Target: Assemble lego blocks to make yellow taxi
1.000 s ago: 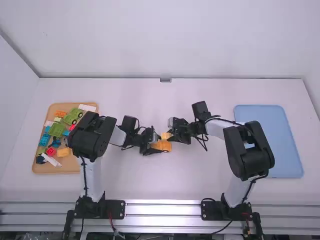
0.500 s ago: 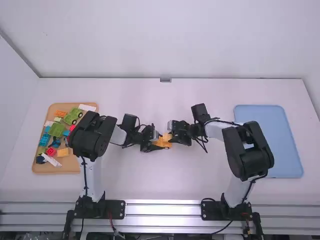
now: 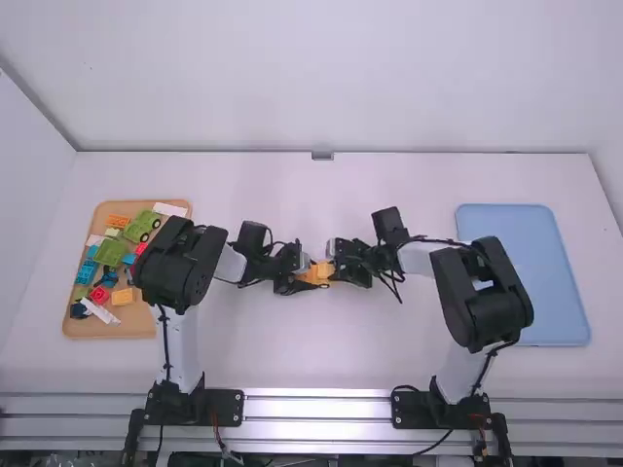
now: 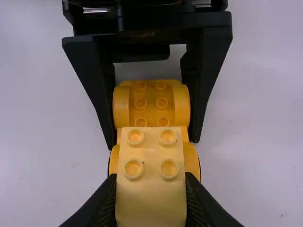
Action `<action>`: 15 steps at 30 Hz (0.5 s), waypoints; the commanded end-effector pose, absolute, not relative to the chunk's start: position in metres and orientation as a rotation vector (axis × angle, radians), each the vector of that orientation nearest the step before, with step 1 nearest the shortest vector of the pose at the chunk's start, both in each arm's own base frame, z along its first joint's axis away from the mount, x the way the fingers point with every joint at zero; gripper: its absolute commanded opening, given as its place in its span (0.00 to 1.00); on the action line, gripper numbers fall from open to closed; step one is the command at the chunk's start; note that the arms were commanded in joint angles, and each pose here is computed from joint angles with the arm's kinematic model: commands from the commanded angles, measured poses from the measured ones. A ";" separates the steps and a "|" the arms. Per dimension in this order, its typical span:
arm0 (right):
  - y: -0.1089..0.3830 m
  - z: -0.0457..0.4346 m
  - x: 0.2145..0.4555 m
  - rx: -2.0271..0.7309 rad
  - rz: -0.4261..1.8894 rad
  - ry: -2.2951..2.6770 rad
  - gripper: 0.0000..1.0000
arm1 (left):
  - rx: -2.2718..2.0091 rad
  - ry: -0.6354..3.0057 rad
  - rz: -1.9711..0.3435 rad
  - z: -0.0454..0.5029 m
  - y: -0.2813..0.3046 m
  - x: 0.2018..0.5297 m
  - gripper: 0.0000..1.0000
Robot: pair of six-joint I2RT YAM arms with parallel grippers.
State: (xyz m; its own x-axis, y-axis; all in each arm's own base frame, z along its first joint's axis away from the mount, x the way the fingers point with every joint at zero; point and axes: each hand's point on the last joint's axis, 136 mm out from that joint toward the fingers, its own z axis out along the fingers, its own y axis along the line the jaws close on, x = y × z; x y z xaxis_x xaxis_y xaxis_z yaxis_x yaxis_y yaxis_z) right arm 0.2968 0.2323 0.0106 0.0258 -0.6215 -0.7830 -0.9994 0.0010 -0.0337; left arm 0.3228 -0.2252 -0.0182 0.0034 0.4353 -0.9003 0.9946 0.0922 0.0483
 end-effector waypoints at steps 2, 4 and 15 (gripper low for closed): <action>0.236 0.008 0.291 -1.700 0.798 1.663 0.11 | 1.460 1.663 -0.895 -0.039 -0.222 0.305 0.51; 0.235 0.007 0.291 -1.701 0.794 1.666 0.10 | 1.459 1.660 -0.906 -0.038 -0.223 0.304 0.51; 0.233 0.000 0.286 -1.735 0.771 1.666 0.11 | 1.465 1.680 -0.921 -0.041 -0.223 0.299 0.46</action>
State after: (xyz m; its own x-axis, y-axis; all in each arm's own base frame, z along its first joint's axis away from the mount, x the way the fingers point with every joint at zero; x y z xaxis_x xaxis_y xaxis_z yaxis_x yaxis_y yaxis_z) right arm 0.2949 0.2341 0.0071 0.0379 -0.6388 -0.7684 -0.9990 -0.0070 -0.0434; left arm 0.3157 -0.2263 -0.0181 -0.0152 0.4232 -0.9059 0.9968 0.0771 0.0193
